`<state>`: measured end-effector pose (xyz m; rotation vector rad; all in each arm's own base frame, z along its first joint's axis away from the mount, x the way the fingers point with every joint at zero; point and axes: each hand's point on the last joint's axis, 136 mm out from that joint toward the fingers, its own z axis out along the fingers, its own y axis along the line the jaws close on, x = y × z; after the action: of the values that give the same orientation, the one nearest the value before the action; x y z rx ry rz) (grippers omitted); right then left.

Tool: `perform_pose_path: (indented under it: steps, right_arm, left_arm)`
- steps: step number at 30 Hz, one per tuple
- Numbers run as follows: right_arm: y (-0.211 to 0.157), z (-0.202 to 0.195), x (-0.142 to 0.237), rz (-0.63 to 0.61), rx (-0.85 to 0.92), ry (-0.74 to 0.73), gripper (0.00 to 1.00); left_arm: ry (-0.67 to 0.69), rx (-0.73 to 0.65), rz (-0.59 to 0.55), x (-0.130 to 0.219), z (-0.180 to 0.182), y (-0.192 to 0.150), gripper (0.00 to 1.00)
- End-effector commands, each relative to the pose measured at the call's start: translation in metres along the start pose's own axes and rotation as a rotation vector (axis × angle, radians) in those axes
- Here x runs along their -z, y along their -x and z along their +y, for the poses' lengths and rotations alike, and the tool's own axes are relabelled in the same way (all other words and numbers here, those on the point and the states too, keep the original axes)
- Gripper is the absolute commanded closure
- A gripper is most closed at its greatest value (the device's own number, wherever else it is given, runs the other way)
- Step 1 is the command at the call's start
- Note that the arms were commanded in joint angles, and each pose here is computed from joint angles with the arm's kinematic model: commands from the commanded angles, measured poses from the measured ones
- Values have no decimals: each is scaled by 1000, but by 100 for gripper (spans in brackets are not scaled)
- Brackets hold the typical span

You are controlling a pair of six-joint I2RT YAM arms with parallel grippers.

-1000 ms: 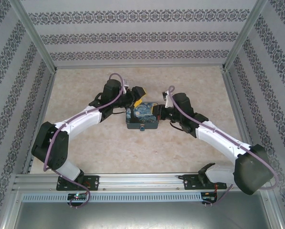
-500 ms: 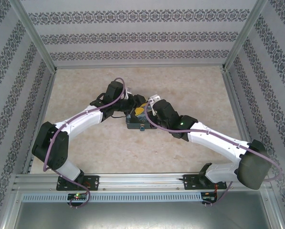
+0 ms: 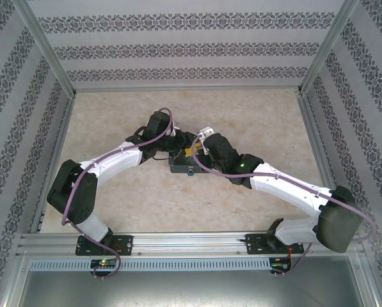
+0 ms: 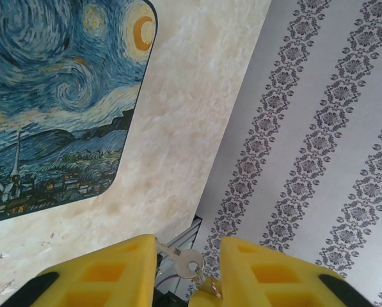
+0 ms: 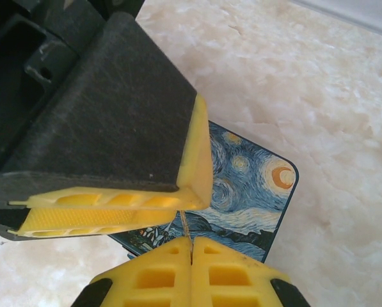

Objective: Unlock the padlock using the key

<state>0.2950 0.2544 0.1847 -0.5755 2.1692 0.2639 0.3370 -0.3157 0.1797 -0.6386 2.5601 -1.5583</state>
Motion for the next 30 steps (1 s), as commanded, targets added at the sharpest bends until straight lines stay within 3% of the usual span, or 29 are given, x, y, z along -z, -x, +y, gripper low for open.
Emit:
perform_pose_path:
  steps: [1,21,28,30]
  right_arm:
    - [10,2,2,-22,2,-5,100]
    - [9,4,-3,-13,-2,-2,100]
    - [10,2,-2,-16,-10,-10,100]
    - [11,-4,1,-23,-31,-21,88]
  left_arm:
    - [-24,-8,16,-7,-6,-3,73]
    - [-27,-9,25,-15,-7,-3,88]
    - [-30,-21,26,-17,-8,-4,100]
    - [-32,-48,18,-16,-10,-3,100]
